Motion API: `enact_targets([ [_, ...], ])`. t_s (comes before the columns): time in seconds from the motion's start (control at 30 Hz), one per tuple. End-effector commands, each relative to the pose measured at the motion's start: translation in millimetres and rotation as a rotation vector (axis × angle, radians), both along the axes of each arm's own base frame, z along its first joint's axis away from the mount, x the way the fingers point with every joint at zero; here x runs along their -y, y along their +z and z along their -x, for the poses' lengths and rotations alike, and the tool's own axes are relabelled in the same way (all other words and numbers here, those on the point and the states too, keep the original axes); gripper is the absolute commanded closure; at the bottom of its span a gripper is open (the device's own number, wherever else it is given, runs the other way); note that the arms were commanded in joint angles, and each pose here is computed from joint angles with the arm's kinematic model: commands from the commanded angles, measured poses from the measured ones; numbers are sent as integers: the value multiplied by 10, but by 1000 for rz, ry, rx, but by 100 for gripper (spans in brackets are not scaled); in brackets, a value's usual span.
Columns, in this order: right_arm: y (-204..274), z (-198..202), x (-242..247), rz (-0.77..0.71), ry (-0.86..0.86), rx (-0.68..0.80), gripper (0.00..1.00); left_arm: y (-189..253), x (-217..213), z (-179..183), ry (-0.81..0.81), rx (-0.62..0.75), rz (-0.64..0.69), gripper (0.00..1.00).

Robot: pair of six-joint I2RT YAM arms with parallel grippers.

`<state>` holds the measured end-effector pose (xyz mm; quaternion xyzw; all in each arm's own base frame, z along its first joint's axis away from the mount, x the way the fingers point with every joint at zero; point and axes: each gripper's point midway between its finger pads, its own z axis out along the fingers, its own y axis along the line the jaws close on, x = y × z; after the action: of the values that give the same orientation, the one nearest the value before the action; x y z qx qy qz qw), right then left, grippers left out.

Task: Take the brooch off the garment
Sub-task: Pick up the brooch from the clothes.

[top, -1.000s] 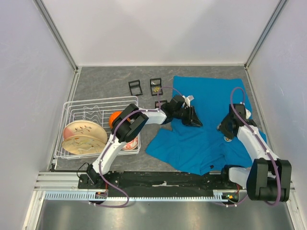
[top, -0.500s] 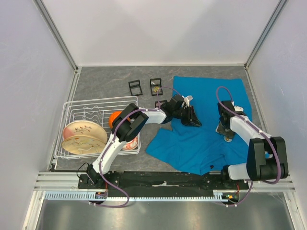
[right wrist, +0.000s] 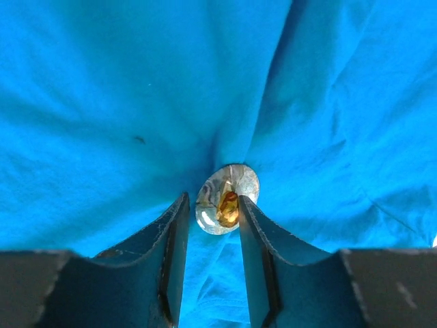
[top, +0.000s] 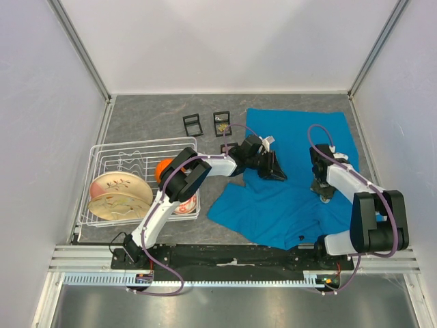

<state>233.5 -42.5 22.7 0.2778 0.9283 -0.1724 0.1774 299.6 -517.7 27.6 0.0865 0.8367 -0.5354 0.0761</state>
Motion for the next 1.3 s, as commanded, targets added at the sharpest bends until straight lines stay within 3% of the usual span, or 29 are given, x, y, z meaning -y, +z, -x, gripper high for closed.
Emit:
enact_targets([
  [0.0,155,-27,128,35,-73,68,63,86,11,-69,-3,27,15,68],
  [0.1,168,-9,161,25,-97,83,71,89,20,-63,-6,29,18,68],
  [0.2,182,-3,148,16,-98,98,73,77,17,-55,-8,25,17,68],
  [0.67,307,-73,18,-224,-213,256,100,252,88,-41,-43,45,74,68],
  [1.0,249,-272,-248,-433,-190,401,100,735,214,129,-168,85,230,59],
  [1.27,234,-288,-312,-523,-178,519,100,801,428,308,-258,75,274,65],
])
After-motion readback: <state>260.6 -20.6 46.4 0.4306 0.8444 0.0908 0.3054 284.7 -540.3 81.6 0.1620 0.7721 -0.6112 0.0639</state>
